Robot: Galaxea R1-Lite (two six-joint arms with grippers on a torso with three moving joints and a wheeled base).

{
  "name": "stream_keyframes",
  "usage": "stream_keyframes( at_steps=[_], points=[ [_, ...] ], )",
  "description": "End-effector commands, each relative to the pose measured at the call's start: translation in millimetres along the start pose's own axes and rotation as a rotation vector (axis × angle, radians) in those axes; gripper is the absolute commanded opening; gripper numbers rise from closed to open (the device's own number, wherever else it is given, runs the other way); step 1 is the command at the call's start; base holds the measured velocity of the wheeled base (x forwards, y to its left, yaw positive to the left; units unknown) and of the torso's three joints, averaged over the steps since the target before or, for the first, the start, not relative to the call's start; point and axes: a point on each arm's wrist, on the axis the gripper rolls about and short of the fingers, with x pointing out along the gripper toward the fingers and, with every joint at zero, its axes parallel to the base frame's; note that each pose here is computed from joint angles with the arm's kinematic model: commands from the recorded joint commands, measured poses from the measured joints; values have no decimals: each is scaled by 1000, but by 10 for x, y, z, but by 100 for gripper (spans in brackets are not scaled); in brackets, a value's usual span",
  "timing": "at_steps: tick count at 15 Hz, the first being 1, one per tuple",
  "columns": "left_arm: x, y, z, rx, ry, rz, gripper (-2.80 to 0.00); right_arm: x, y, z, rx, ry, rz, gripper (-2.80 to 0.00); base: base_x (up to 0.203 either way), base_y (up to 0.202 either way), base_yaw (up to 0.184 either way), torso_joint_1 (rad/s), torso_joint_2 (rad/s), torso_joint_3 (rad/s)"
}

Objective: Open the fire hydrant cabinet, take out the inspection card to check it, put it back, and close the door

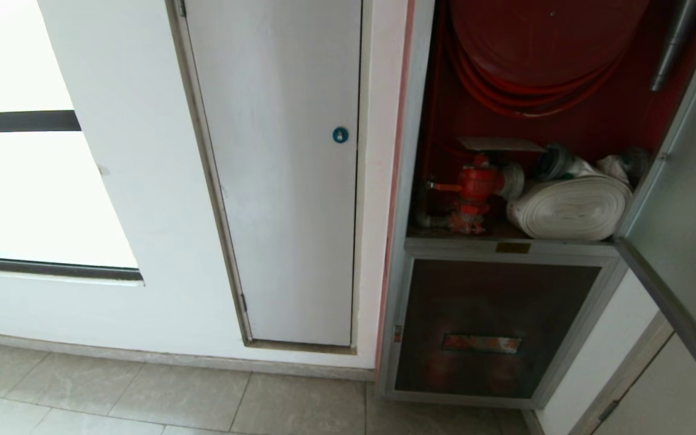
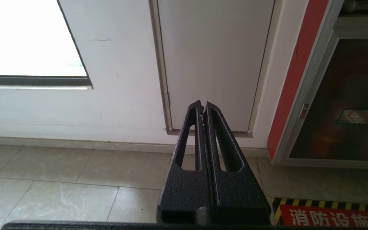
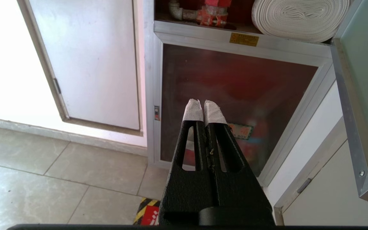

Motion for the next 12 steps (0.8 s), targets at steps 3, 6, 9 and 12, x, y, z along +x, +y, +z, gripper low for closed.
stream_keyframes(
  at_steps=[3,6,9,12],
  points=[
    [5,0,-16,0,7,0,-280,0,0,0,-1,0,1,-280,0,0,0,0,0,0],
    [5,-1,-19,0,7,0,-280,0,0,1,-1,0,1,-280,0,0,0,0,0,0],
    [4,0,-17,0,6,0,-280,-1,0,2,-1,-1,1,-280,0,0,0,0,0,0],
    [5,0,-16,0,7,0,-280,0,0,-1,-1,0,1,-280,0,0,0,0,0,0]
  ],
)
